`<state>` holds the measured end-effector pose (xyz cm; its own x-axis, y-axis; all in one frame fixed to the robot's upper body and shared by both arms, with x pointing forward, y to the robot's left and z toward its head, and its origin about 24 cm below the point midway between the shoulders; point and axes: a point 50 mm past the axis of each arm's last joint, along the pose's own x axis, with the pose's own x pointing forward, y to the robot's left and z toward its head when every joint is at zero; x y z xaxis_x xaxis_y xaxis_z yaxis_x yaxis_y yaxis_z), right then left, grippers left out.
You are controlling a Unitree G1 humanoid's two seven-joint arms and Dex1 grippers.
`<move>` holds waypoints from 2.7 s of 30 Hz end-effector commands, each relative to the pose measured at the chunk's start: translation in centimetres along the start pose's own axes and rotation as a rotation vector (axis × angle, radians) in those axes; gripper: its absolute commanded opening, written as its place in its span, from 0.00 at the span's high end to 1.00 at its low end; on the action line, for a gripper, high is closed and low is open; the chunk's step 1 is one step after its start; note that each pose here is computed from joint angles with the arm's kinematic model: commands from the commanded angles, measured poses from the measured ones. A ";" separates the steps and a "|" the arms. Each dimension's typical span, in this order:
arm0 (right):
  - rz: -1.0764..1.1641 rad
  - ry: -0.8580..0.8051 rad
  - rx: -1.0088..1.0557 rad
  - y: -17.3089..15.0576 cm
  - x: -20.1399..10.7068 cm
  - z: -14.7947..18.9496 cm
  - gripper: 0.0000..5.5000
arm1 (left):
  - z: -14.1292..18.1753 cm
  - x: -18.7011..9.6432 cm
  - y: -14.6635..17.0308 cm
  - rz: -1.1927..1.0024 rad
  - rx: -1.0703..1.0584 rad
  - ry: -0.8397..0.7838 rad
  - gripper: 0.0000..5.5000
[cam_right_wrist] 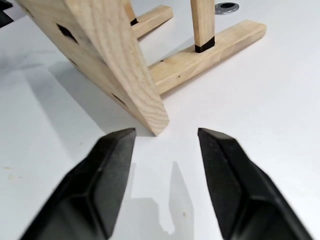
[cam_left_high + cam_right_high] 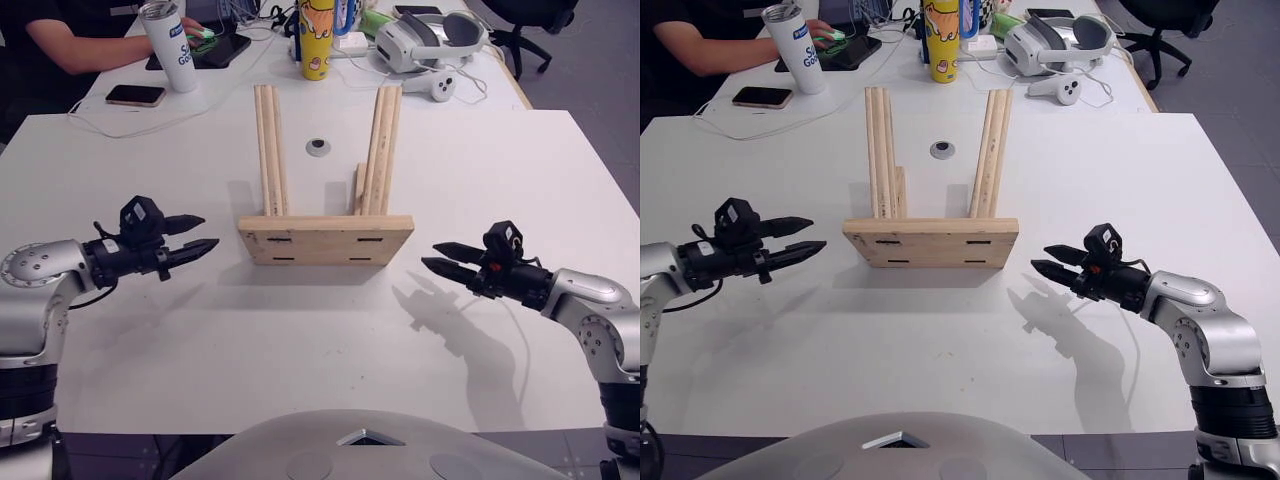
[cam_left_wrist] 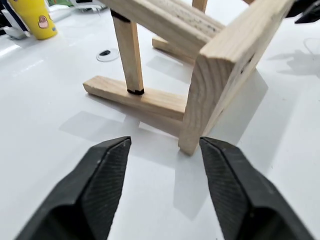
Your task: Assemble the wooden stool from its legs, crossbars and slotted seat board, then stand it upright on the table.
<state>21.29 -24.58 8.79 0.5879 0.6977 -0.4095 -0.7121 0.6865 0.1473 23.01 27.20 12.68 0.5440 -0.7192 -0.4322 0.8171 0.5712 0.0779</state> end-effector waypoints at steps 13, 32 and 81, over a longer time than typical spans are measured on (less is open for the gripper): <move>0.080 0.025 -0.151 -0.4 0.4 -0.9 0.48 | -0.5 -1.0 0.7 -0.185 0.034 0.164 0.41; 0.278 -0.001 -0.272 -1.1 5.1 2.3 0.33 | 0.2 6.6 0.6 -0.250 0.148 -0.010 0.40; 0.907 0.204 0.925 -1.2 -0.4 14.1 0.76 | 11.2 2.0 2.1 -0.871 -1.011 -0.045 0.76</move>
<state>26.97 -22.78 22.88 -0.1051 0.9945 0.0003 -0.3224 -0.0344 0.9460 28.06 22.68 23.48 -0.0332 -0.9993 -0.0155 0.4744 -0.0022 -0.8803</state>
